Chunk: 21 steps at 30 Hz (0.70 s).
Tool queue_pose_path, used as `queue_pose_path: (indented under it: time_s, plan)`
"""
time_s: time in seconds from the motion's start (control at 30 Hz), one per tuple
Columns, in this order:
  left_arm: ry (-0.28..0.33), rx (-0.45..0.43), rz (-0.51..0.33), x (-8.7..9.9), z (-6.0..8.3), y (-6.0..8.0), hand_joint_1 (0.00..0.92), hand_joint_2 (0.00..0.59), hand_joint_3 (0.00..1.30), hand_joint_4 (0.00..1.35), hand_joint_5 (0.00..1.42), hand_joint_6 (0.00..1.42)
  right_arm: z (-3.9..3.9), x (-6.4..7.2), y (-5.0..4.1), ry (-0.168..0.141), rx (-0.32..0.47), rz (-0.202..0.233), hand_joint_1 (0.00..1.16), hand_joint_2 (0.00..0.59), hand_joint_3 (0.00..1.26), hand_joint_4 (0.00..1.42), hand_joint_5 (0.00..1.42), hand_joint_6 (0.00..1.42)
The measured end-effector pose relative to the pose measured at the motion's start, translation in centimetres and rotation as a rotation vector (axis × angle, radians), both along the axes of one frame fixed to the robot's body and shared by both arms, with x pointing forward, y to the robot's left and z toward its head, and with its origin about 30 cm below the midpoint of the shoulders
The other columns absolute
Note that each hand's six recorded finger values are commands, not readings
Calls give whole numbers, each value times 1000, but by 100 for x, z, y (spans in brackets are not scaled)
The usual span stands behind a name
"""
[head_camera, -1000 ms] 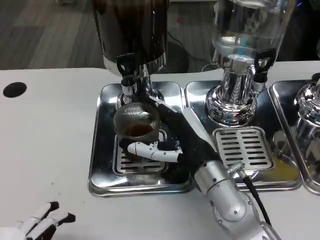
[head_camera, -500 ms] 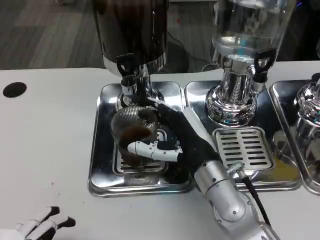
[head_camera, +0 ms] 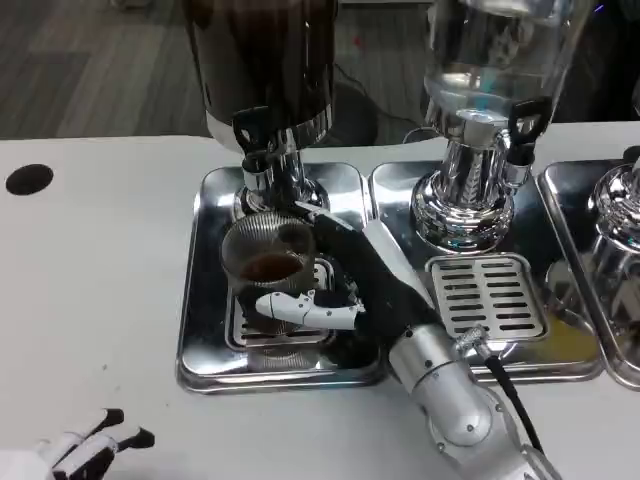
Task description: Grasp the cup under the faucet to collect the drink, then remove the cup.
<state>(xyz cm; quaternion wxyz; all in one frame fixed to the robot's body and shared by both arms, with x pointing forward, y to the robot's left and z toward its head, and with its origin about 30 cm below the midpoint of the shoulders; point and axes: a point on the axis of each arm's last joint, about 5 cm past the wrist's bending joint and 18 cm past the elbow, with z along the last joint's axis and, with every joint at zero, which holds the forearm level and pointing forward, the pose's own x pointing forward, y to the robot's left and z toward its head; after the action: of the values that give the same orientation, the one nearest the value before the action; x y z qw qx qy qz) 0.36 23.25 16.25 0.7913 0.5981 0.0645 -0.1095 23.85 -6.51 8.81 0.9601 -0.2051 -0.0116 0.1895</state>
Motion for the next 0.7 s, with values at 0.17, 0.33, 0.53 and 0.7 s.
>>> queue_pose_path:
  time_s: [0.17, 0.33, 0.53, 0.7]
  plan:
    - [0, 0, -2, 4, 1, 0, 0, 88, 296, 146, 206, 399, -1, -1, -2, -2, -2, -4, 743, 94, 267, 324, 273, 103]
    - [2, -1, -2, 4, 1, 0, 0, 91, 299, 151, 207, 400, -8, -7, -4, -5, -5, -13, 743, 94, 296, 358, 286, 121]
    - [2, -2, -1, 3, 2, 2, 0, 92, 301, 153, 212, 400, -11, -14, -3, -6, -4, -15, 743, 94, 313, 386, 301, 122]
    - [1, 1, 2, 2, 6, 8, 0, 92, 306, 166, 218, 400, -12, -17, -3, -6, -3, -16, 743, 94, 322, 391, 306, 132]
